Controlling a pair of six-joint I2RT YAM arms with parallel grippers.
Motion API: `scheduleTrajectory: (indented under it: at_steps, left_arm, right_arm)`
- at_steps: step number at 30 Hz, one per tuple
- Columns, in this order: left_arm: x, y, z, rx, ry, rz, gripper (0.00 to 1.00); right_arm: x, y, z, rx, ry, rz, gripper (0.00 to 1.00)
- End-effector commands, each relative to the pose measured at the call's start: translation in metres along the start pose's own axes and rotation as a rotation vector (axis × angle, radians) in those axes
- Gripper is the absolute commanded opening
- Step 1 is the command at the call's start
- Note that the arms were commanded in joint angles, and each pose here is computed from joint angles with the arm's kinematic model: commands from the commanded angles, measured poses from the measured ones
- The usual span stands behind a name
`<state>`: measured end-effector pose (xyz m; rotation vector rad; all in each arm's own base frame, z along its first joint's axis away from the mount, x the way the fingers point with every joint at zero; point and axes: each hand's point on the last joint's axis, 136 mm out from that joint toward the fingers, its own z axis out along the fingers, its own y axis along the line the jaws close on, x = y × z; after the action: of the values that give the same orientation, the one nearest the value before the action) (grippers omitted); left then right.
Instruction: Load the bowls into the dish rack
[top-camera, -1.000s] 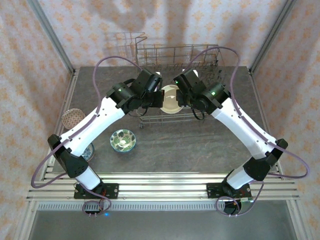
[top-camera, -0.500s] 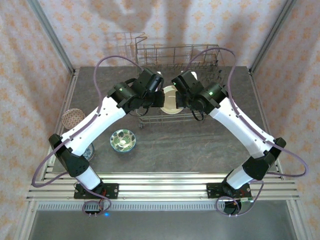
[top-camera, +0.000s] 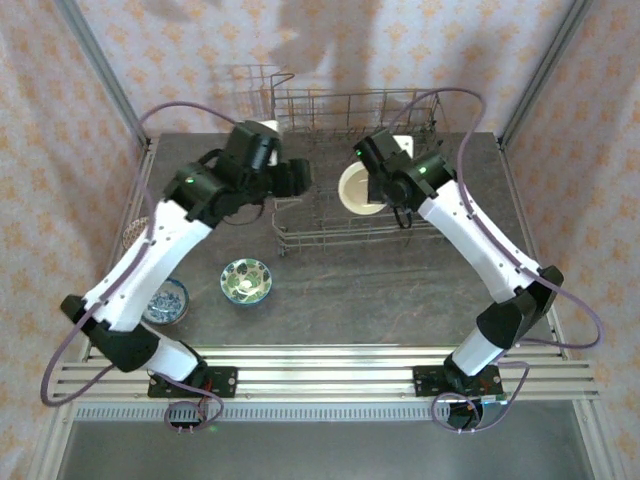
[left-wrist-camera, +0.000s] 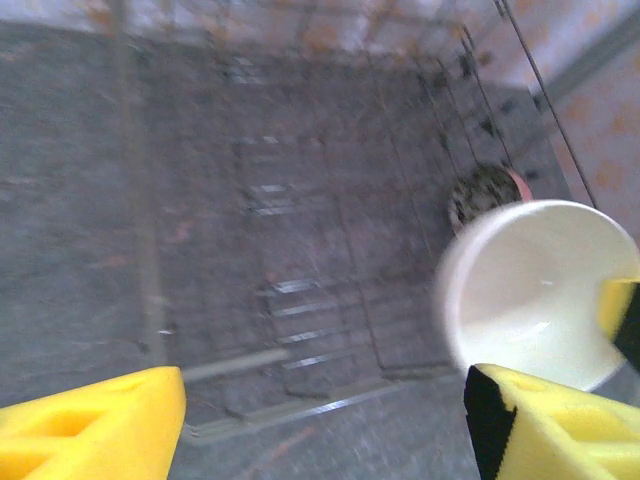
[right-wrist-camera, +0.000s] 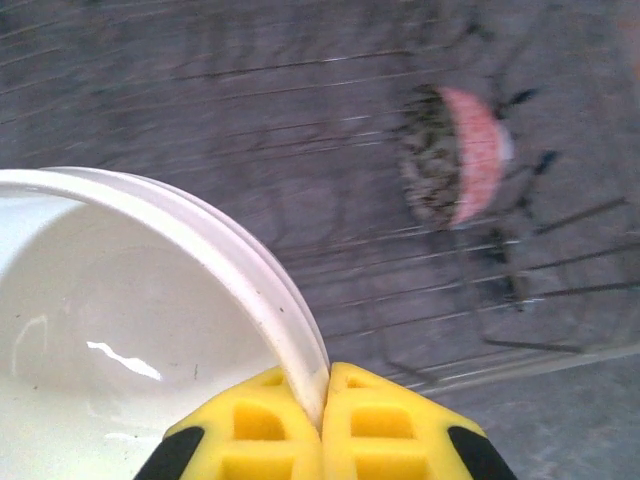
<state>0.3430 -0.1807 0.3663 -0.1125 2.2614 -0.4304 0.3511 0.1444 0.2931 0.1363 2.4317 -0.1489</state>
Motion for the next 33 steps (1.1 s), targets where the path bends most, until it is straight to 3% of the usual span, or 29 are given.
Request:
scheduleTrajectory:
  at_steps: [1, 7, 14, 25, 33]
  left_arm:
    - [-0.008, 0.04, -0.009, -0.059, -0.033, -0.038, 0.76]
    - [0.021, 0.1, 0.02, -0.109, 0.074, -0.146, 0.76]
    - [0.058, 0.145, 0.069, -0.167, 0.219, -0.223, 0.76]
    - [0.083, 0.161, 0.124, -0.18, 0.368, -0.21, 0.75]
    - [0.097, 0.151, 0.142, -0.113, 0.44, -0.22, 0.74]
  right_arm:
    - [-0.034, -0.047, -0.009, 0.174, -0.113, 0.088, 0.0]
    - [-0.055, -0.081, 0.005, 0.443, -0.156, 0.056, 0.0]
    - [-0.07, -0.092, 0.021, 0.568, -0.193, 0.045, 0.0]
    - [-0.089, -0.096, 0.044, 0.801, -0.169, -0.165, 0.0]
    - [-0.096, -0.088, 0.062, 0.873, -0.155, -0.284, 0.0]
